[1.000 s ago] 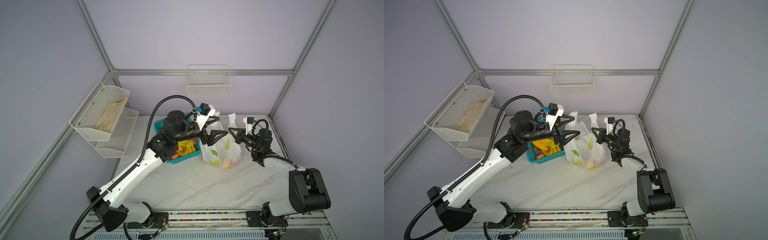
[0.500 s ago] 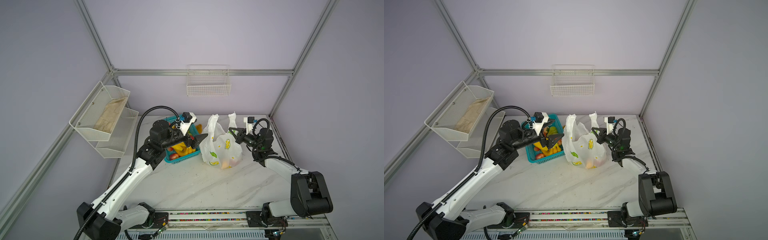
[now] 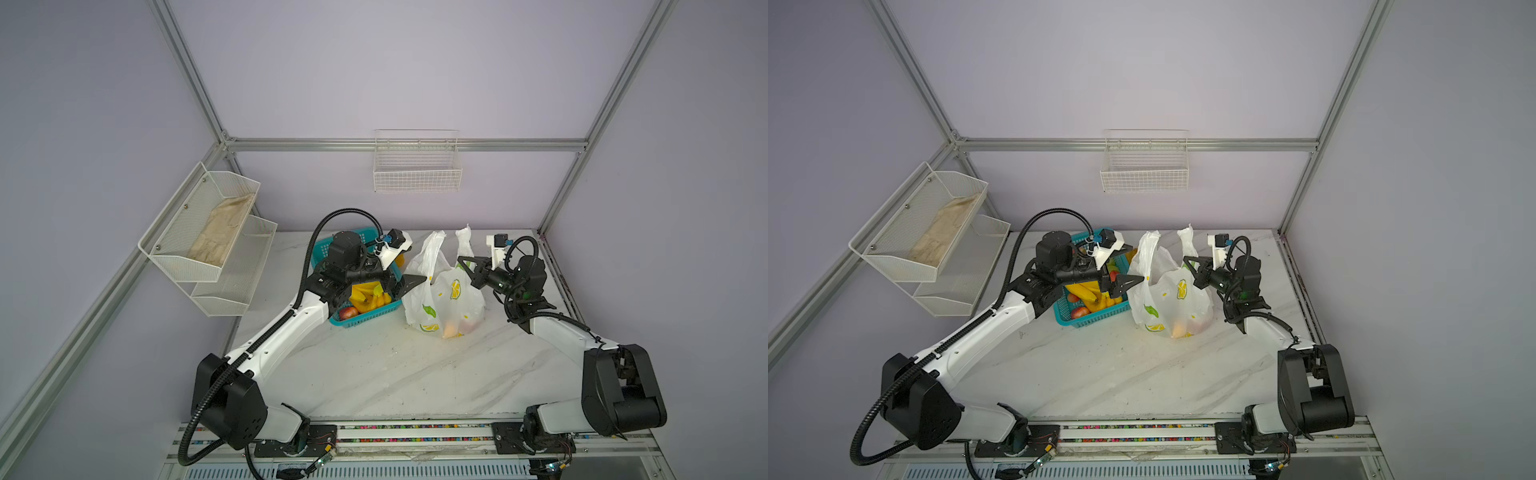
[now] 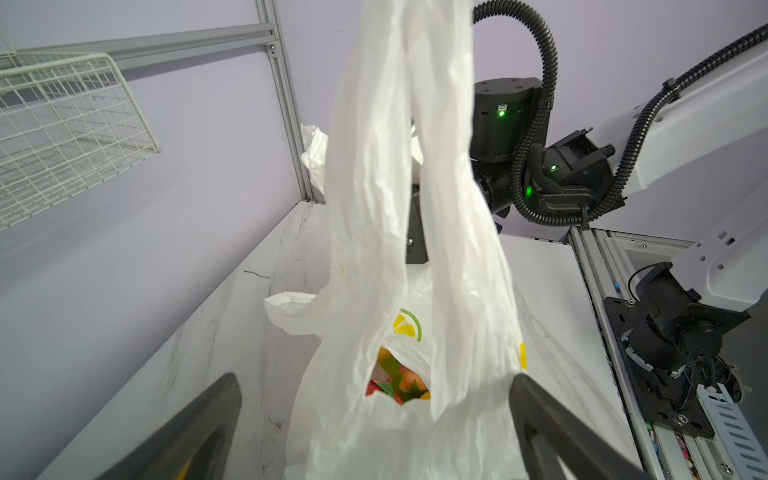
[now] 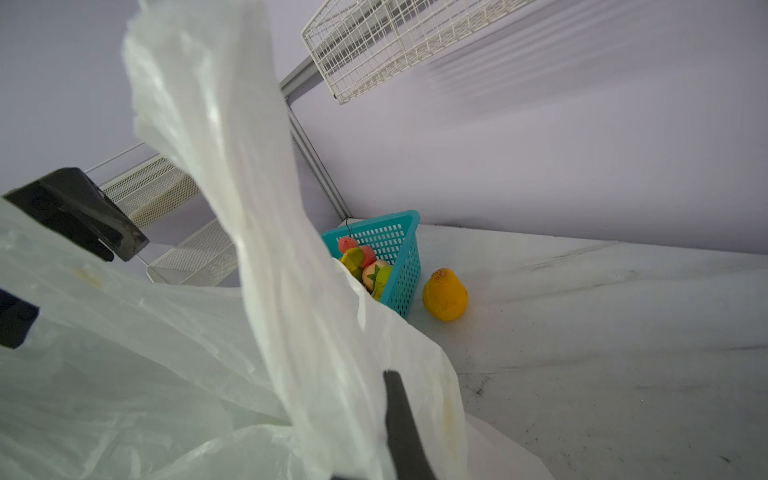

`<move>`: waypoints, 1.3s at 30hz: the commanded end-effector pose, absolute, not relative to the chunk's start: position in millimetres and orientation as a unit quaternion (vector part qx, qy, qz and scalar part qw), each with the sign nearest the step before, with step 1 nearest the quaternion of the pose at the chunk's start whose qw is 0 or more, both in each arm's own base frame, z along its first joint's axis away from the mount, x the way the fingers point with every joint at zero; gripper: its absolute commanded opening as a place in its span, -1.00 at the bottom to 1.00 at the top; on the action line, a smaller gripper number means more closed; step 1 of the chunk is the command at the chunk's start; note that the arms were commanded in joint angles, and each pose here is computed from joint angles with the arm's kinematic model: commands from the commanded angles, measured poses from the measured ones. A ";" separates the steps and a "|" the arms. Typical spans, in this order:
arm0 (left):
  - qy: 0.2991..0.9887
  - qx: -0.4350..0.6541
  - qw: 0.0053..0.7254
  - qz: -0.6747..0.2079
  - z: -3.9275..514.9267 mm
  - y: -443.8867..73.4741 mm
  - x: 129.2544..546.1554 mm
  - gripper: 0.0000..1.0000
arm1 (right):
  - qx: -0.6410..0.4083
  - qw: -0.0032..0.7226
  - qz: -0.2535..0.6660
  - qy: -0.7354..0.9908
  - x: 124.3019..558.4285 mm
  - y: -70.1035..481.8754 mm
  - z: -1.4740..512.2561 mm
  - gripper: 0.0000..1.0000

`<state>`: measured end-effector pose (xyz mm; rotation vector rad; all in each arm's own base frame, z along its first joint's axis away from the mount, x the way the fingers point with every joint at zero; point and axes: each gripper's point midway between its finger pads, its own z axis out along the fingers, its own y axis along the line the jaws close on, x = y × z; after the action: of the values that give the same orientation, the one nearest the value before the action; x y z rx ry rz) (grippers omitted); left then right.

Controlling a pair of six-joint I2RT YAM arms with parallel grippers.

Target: Place the fake fruits into the plastic bag and tie a complex knot

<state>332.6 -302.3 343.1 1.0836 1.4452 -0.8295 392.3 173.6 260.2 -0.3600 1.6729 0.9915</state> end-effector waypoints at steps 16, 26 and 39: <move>0.503 0.501 0.552 -0.437 396.9 -329.4 319.6 0.99 | -0.166 0.568 0.403 0.698 392.8 172.9 279.7 -1.00; 0.509 0.503 0.544 -0.438 385.9 -333.3 322.7 0.91 | -0.169 0.567 0.401 0.699 392.7 173.0 279.1 -1.00; 0.512 0.500 0.539 -0.444 381.2 -353.5 335.2 0.33 | -0.172 0.567 0.409 0.694 388.9 174.5 281.7 -1.00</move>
<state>337.3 -350.3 328.5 1.1928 1.3600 -1.0977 393.8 172.3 257.1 -0.3673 1.6954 0.9640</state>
